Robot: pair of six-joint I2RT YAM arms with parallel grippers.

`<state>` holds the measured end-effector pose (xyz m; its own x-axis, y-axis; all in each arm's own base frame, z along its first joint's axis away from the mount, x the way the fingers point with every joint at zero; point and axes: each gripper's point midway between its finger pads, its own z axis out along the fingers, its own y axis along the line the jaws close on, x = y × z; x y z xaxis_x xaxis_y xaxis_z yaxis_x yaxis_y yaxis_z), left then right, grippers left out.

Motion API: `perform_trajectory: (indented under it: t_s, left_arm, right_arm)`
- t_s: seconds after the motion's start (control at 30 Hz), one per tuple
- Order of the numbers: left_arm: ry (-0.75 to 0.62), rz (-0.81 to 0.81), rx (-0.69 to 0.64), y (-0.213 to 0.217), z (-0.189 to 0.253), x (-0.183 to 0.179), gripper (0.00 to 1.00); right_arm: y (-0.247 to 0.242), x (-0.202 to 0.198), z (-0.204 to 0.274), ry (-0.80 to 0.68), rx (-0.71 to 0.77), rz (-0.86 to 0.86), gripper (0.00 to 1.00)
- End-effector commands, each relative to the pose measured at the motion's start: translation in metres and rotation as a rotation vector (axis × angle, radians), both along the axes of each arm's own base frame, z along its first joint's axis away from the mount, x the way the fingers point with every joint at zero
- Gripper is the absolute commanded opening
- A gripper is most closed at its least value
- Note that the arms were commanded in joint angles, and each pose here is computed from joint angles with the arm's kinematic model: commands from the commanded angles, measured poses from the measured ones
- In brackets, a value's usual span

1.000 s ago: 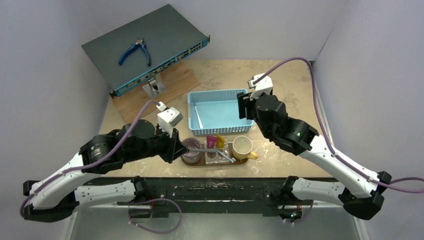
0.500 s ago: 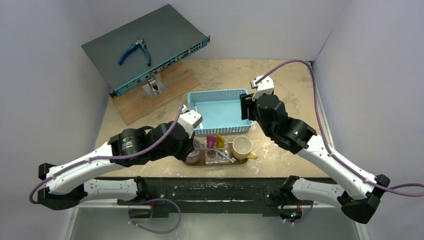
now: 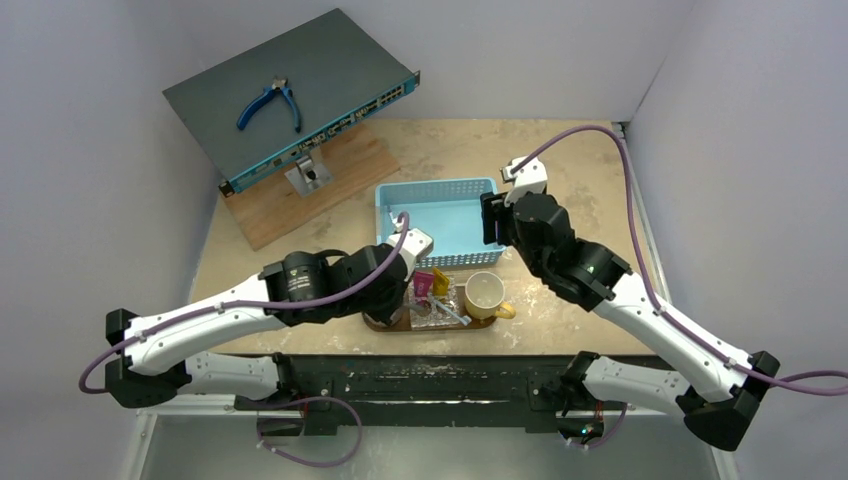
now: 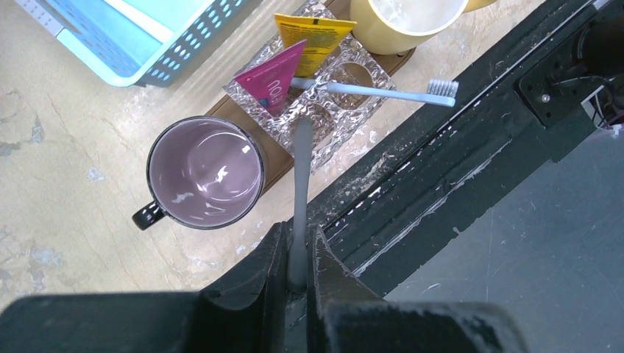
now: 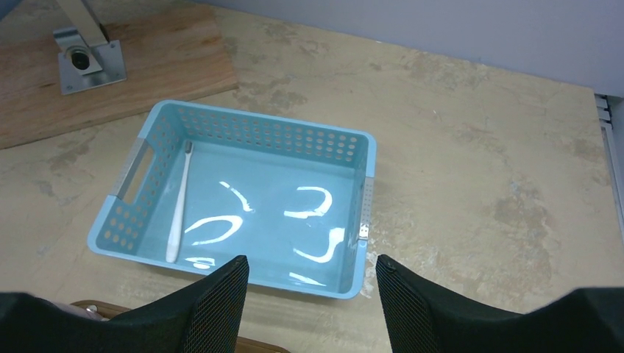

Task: Prepare toiletry sets of a toothbrush and toothpaste on the tray

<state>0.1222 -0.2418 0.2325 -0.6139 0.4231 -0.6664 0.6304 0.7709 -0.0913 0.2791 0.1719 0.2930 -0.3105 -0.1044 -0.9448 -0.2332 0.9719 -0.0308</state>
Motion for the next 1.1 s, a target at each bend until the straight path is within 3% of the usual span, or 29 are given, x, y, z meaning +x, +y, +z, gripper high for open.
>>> perform_trajectory:
  t_s: [0.0, 0.83, 1.07]
  left_arm:
    - [-0.031, -0.043, -0.039, -0.021, 0.015, 0.002, 0.0]
    - [-0.169, -0.043, 0.157, -0.048, -0.015, 0.008, 0.0]
    - [-0.198, -0.046, 0.157, -0.055, -0.024, 0.01, 0.0]
  right_arm:
    - [-0.001, 0.0, 0.006, -0.024, 0.05, -0.009, 0.66]
    - [0.002, 0.0, -0.007, -0.011, 0.047, 0.002, 0.66]
    - [0.003, 0.0, -0.007, -0.011, 0.045, 0.008, 0.67]
